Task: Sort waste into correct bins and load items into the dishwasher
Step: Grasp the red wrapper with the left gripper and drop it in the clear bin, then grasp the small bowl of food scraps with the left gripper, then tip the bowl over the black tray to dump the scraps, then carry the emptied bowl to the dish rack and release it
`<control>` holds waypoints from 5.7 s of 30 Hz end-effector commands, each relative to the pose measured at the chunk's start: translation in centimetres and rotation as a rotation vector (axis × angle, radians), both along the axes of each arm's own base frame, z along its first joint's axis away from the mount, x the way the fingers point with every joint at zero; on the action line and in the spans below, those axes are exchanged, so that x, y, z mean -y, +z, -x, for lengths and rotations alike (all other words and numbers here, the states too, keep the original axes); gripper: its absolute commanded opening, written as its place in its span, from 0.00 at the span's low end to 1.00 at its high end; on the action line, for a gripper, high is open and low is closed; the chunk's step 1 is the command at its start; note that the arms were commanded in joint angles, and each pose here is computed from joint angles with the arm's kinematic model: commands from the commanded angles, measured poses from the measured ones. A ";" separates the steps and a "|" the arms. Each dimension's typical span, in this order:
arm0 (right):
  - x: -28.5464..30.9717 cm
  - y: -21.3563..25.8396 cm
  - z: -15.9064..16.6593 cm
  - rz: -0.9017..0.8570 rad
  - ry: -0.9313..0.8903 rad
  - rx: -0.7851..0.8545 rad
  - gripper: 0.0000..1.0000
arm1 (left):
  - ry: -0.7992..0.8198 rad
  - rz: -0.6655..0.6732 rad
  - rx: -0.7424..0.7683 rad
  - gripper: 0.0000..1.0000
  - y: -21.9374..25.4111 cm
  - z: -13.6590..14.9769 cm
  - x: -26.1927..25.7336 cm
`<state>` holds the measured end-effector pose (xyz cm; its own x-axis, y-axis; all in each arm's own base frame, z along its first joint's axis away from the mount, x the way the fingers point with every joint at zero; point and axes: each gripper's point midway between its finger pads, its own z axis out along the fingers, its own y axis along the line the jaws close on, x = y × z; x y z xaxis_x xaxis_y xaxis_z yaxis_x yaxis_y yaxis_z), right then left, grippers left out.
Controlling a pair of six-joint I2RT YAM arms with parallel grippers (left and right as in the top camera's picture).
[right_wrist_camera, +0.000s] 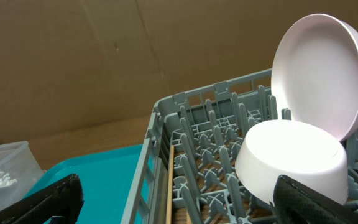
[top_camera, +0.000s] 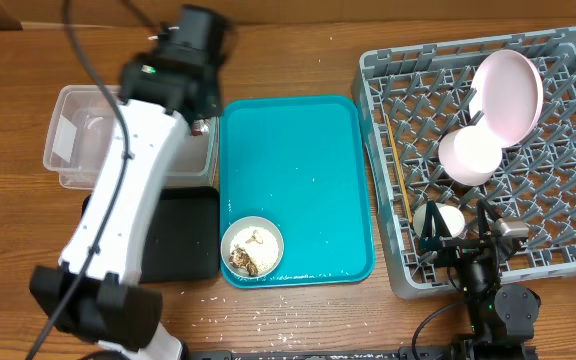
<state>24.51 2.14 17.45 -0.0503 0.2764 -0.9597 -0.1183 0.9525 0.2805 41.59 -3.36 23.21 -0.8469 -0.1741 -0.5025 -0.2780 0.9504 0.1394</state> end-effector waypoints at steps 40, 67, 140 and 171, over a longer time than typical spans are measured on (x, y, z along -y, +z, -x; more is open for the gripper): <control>0.2 -0.2 0.0 0.004 -0.012 0.004 1.00 | -0.254 -0.019 -0.464 0.38 -21.3 21.1 15.5; 0.2 -0.2 0.0 0.004 -0.012 0.004 1.00 | -0.277 0.483 -0.259 0.04 -7.0 19.0 11.9; 0.2 -0.2 0.0 0.004 -0.012 0.004 1.00 | -0.812 1.203 0.467 0.05 2.9 6.3 20.6; 0.2 -0.2 0.0 0.004 -0.012 0.004 1.00 | -0.848 1.669 0.241 0.28 -2.8 -2.1 41.9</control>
<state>24.50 2.14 17.50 -0.0481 0.2764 -0.9598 -0.1189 0.9525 0.2802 42.53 -46.84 19.47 -0.9009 -0.1910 -0.3897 0.4046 -0.0448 -0.9134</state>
